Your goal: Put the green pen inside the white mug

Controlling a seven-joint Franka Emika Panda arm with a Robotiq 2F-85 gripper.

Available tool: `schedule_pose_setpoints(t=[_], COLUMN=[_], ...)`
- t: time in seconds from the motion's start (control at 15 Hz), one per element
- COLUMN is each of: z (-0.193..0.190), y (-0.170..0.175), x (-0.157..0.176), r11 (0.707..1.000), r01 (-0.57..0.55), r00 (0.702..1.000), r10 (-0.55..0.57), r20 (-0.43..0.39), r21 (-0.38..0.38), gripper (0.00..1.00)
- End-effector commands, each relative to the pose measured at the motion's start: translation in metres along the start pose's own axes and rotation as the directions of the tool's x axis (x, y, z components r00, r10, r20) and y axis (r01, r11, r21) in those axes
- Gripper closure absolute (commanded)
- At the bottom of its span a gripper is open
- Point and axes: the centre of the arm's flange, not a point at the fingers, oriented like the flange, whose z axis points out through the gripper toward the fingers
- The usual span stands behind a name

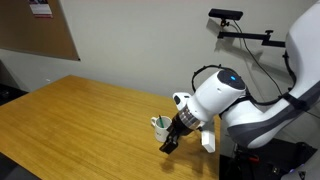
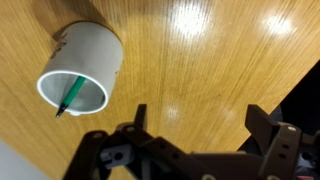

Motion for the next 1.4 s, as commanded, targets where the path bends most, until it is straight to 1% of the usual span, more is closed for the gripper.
schedule_pose_setpoints(t=[0.0, 0.07, 0.27, 0.4, 0.53, 0.6, 0.73, 0.8, 1.33], z=[-0.066, -0.07, -0.086, -0.103, -0.121, -0.1, -0.118, -0.12, -0.117], y=[0.003, -0.003, -0.019, -0.019, -0.008, -0.027, -0.014, -0.013, -0.015], x=[0.039, 0.042, 0.052, 0.064, 0.077, 0.063, 0.072, 0.073, 0.072], r11=[0.997, 0.996, 0.992, 0.988, 0.986, 0.988, 0.987, 0.987, 0.987], r01=[0.026, 0.03, 0.033, 0.036, 0.039, 0.033, 0.035, 0.034, 0.037], r00=[1.0, 0.999, 0.999, 0.999, 0.999, 0.999, 0.999, 0.999, 0.999], r10=[-0.027, -0.031, -0.035, -0.04, -0.044, -0.036, -0.037, -0.035, -0.039], r20=[0.015, 0.011, 0.013, 0.022, 0.028, 0.018, 0.012, 0.008, 0.014], r21=[0.066, 0.089, 0.122, 0.148, 0.165, 0.152, 0.156, 0.156, 0.157], gripper=[0.0, 0.0, 0.0, 0.0, 0.0, 0.0, 0.0, 0.0, 0.0])
